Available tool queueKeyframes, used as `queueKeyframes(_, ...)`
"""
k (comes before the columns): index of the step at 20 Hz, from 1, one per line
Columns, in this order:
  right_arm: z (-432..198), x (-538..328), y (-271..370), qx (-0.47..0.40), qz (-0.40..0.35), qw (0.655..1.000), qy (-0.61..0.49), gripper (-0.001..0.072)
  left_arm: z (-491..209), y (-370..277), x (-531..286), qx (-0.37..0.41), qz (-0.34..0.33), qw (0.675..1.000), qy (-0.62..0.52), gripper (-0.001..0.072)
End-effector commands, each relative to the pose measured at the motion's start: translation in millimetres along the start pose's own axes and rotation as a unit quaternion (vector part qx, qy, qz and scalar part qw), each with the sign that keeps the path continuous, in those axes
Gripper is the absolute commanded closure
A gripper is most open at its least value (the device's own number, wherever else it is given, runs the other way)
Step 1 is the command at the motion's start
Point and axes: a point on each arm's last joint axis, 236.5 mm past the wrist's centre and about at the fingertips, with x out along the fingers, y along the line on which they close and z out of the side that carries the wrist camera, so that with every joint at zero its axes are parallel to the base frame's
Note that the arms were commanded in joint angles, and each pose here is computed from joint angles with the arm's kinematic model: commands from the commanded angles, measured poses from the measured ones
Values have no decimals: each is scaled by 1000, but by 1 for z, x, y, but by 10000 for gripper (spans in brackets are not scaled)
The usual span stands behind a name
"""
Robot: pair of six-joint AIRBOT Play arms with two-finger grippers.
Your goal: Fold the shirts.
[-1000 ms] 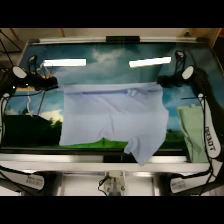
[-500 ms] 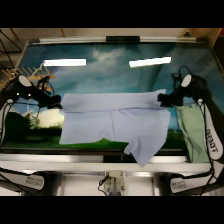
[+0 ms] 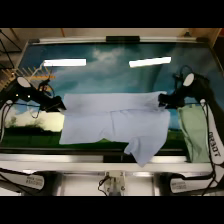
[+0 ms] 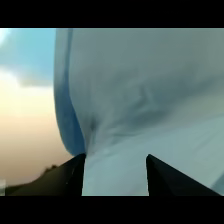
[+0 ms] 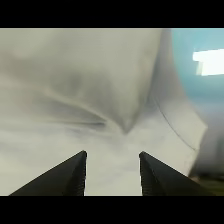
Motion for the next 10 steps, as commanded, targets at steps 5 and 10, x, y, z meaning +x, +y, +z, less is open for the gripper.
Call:
queueKeyframes(5,-54,-61,-69,33,-57,998,11,255,-101,28,-14,-51,-32,997,42,223)
queueKeyframes(10,-83,-56,-69,48,-28,998,22,255,-170,39,40,-82,-55,994,53,224)
